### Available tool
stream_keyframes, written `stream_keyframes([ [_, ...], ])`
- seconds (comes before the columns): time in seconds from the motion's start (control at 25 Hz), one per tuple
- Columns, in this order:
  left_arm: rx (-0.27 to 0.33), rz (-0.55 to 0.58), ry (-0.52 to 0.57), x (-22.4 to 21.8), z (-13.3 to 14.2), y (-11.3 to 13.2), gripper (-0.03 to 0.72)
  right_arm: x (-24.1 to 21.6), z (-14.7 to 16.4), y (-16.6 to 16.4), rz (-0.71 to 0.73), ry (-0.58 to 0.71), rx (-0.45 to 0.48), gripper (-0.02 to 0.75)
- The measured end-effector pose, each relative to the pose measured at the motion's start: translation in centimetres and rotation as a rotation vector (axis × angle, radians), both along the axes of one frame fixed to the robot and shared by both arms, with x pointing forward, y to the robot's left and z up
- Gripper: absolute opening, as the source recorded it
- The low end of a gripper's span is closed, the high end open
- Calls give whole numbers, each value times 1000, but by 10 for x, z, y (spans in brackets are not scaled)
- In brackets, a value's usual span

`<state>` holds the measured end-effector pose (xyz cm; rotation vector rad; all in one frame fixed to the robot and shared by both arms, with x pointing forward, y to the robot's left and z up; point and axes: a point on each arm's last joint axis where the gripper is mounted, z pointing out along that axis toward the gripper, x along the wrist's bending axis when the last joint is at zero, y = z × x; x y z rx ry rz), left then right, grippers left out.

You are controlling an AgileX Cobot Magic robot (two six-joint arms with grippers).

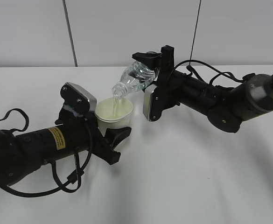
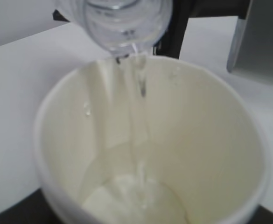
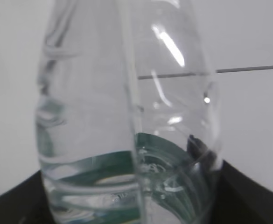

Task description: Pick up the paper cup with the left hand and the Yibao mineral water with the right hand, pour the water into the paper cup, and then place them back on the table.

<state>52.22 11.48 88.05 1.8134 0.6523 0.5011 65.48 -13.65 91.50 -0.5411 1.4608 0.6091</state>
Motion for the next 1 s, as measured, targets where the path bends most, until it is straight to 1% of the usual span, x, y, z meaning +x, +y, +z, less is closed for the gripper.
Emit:
stream_keyframes([
  [1.0,1,0,1,0,0,0,400,0,0,0,-7,-24,-27,489],
])
